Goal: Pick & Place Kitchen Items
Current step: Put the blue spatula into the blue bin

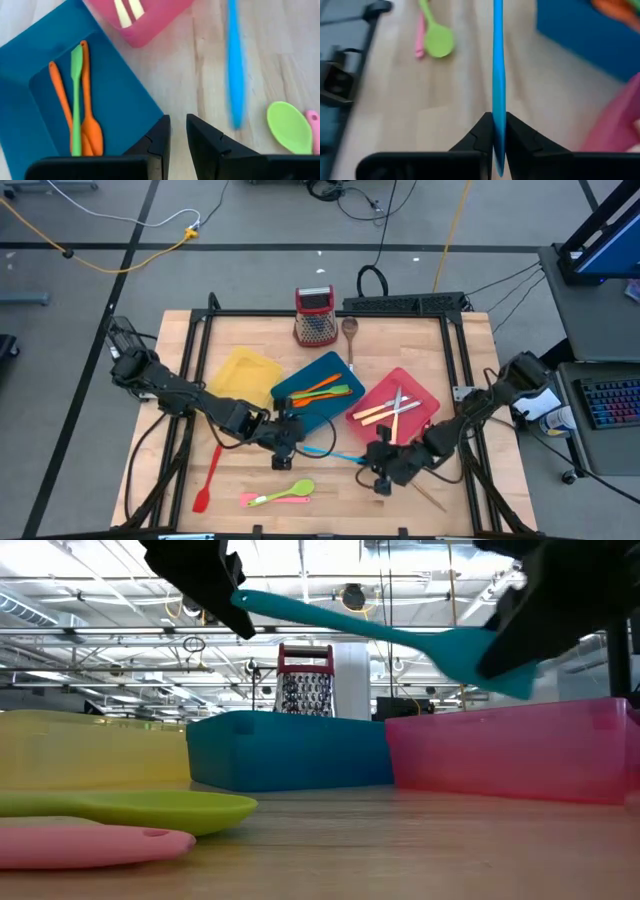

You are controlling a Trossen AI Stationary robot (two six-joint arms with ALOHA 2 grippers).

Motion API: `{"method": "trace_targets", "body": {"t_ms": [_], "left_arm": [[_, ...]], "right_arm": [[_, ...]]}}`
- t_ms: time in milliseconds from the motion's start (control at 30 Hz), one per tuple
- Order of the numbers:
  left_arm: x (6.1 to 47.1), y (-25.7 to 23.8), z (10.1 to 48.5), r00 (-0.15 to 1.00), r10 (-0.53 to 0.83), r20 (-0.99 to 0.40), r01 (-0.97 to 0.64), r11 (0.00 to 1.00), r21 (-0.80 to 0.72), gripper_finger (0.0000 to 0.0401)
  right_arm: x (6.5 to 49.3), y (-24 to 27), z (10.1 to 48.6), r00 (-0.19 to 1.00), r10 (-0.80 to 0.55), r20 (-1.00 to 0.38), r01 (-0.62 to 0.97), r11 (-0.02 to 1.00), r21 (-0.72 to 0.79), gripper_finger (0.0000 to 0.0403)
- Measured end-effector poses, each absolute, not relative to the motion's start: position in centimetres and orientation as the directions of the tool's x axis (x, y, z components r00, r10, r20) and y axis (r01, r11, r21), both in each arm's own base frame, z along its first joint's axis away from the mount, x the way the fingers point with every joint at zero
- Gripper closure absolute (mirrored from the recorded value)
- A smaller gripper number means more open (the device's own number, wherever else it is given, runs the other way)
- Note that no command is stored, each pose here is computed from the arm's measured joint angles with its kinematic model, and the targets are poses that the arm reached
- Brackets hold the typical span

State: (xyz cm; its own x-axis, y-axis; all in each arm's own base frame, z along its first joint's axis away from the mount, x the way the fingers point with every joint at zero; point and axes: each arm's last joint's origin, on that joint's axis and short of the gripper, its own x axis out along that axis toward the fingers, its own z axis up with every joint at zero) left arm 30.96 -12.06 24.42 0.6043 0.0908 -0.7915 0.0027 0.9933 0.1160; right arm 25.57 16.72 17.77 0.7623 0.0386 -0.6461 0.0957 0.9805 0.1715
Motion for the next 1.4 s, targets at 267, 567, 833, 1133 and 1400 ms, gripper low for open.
{"method": "trace_targets", "body": {"t_ms": [267, 567, 833, 1133, 1400], "left_arm": [[29.9, -13.3, 24.3, 0.609, 0.221, -0.762, -0.182, 0.974, 0.137, 0.0334], [28.0, -14.1, 23.8, 0.53, 0.32, -0.785, -0.395, 0.913, 0.105, 0.0334], [27.3, -14.9, 23.7, 0.525, 0.309, -0.793, -0.458, 0.888, 0.043, 0.0334], [27.0, -15.5, 23.7, 0.538, 0.312, -0.783, -0.49, 0.872, 0.011, 0.0334], [27.0, -15.4, 23.8, 0.542, 0.324, -0.776, -0.517, 0.856, -0.004, 0.0334]], "right_arm": [[27.8, 13.4, 18.4, 0.777, -0.102, -0.621, 0.029, 0.992, -0.127, 0.0381], [29.8, 10.7, 20.5, 0.785, -0.392, -0.479, -0.035, 0.745, -0.666, 0.0381], [31.1, 5.6, 20.4, 0.703, -0.524, -0.48, 0.001, 0.676, -0.737, 0.0381], [31.3, 1.4, 19.1, 0.698, -0.375, -0.61, -0.168, 0.742, -0.649, 0.0379], [31.0, -0.6, 18.2, 0.69, -0.278, -0.668, -0.198, 0.816, -0.543, 0.033]]}}
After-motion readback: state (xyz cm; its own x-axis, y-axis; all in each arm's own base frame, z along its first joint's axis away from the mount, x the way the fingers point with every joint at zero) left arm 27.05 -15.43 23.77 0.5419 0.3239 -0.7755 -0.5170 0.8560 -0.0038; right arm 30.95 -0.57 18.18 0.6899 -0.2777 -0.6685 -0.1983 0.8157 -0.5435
